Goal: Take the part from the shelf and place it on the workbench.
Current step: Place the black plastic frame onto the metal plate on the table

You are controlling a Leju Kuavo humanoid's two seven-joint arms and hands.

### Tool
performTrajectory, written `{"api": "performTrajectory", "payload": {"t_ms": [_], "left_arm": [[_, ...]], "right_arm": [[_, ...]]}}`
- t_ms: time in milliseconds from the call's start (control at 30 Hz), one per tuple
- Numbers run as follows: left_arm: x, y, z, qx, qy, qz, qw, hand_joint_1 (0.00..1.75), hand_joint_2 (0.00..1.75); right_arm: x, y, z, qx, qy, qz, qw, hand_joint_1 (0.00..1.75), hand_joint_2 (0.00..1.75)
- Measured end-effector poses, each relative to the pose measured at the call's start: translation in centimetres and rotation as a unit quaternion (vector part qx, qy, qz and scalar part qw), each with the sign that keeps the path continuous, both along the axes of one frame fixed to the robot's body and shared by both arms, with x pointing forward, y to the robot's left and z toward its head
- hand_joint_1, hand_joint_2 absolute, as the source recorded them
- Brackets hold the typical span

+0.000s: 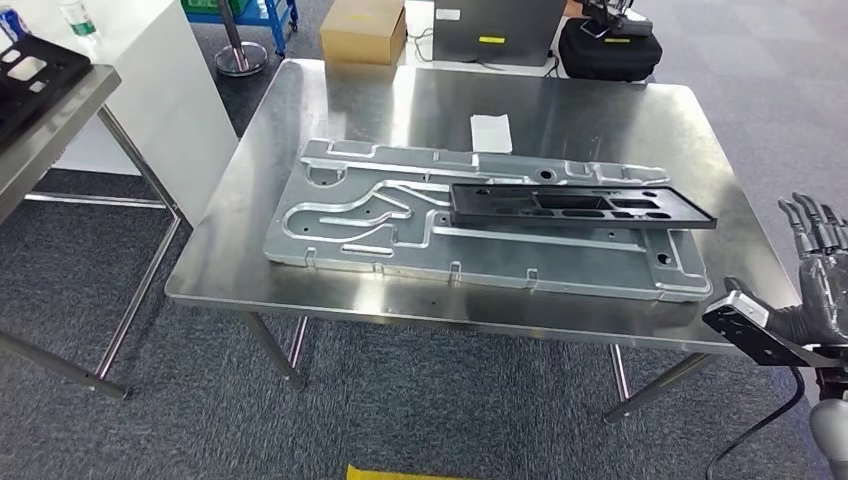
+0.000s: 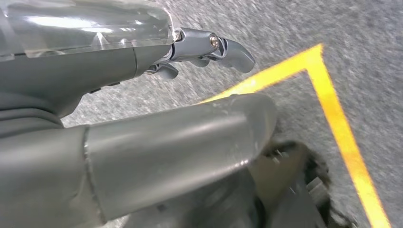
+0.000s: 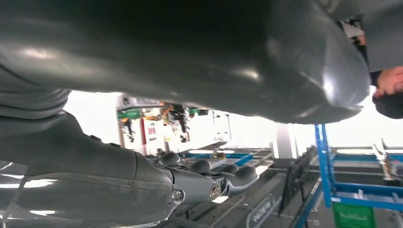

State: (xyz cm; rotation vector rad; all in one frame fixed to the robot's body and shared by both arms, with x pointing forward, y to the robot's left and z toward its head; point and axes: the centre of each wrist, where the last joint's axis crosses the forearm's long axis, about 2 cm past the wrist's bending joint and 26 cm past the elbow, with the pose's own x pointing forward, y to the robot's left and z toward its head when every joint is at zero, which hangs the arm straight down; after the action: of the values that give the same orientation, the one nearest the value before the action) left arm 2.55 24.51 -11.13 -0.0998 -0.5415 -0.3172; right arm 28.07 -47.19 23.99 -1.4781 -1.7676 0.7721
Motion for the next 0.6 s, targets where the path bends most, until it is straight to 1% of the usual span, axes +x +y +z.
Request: {"api": "performTrajectory", "payload": {"t_ms": [200, 300, 467, 600], "left_arm": [[0.0, 0.0, 0.0, 0.002, -0.002, 0.001, 1.0, 0.0, 0.0], [0.0, -0.3, 0.0, 0.001, -0.004, 0.001, 1.0, 0.0, 0.0], [-0.1, -0.2, 0.0, 0.01, -0.001, 0.002, 1.0, 0.0, 0.0], [-0.1, -0.1, 0.0, 0.014, 0.002, 0.001, 1.0, 0.0, 0.0]], "right_arm": [[-1.0, 0.0, -1.1, 0.005, 0.008, -0.002, 1.0, 0.0, 0.0], [-2.1, 0.5, -1.6, -0.004, 0.0, 0.007, 1.0, 0.0, 0.0], [-4.6, 2.1, -4.3, -0.001, 0.009, 0.014, 1.0, 0.0, 0.0], [-5.8, 2.9, -5.9, 0.014, 0.023, 0.012, 1.0, 0.0, 0.0]]}}
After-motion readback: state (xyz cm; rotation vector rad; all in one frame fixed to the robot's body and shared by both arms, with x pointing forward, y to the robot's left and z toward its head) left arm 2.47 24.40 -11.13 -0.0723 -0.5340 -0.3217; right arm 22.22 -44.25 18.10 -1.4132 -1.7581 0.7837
